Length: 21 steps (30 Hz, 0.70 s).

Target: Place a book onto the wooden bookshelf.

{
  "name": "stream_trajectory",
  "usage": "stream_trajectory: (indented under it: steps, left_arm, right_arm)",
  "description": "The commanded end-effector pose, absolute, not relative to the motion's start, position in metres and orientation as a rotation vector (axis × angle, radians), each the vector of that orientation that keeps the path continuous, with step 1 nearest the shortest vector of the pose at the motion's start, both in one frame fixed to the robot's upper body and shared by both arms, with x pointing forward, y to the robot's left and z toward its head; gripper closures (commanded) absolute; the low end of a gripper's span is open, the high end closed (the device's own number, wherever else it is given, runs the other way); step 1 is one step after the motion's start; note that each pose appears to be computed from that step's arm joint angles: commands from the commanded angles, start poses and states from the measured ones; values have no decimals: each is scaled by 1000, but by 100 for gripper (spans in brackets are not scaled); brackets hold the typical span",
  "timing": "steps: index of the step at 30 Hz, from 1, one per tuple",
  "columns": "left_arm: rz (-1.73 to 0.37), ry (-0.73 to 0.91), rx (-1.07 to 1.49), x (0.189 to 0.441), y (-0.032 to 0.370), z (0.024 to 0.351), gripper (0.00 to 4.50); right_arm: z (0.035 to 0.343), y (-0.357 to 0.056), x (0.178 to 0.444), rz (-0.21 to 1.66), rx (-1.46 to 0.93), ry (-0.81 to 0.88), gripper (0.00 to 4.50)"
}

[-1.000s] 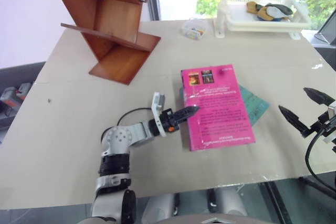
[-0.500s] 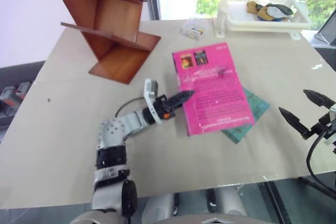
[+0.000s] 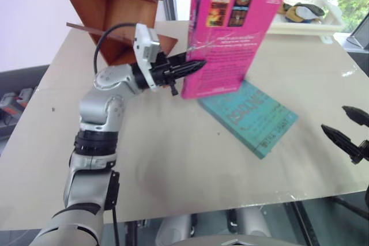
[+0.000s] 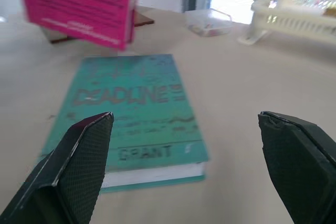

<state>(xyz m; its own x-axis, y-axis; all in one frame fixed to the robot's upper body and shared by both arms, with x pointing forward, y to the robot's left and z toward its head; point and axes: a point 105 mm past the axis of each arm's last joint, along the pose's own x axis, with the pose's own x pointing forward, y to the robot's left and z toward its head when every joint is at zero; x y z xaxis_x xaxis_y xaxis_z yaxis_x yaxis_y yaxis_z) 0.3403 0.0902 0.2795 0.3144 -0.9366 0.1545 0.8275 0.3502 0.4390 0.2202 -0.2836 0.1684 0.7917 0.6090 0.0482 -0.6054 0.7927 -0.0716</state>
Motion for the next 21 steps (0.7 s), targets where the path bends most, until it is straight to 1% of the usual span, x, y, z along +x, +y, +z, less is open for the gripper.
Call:
stream_trajectory:
  steps: [1, 3, 5, 9, 11, 13, 17, 21]
  left_arm:
    - [-1146, -672, 576, 328, 82, 319, 388]
    - [-1109, -755, 771, 326, 78, 327, 388]
    - [-1081, -786, 948, 328, 79, 328, 388]
    - [-988, -750, 1219, 341, 95, 329, 388]
    - [-954, -720, 1294, 347, 103, 329, 388]
    - [-885, -682, 1460, 353, 119, 330, 388]
    - [-808, -714, 1576, 352, 130, 345, 388]
    - [-775, -695, 1691, 349, 142, 355, 388]
  right_arm:
    - [192, -285, 207, 718, -16, -107, 0]
    - [198, -286, 201, 754, 18, -105, 0]
    - [202, -286, 196, 788, 37, -98, 0]
    - [211, -283, 190, 851, 73, -97, 0]
    - [212, -282, 188, 869, 81, -92, 0]
    - [212, -281, 190, 880, 83, -91, 0]
    - [211, -279, 193, 898, 86, -83, 0]
    - [210, -280, 199, 900, 76, -80, 0]
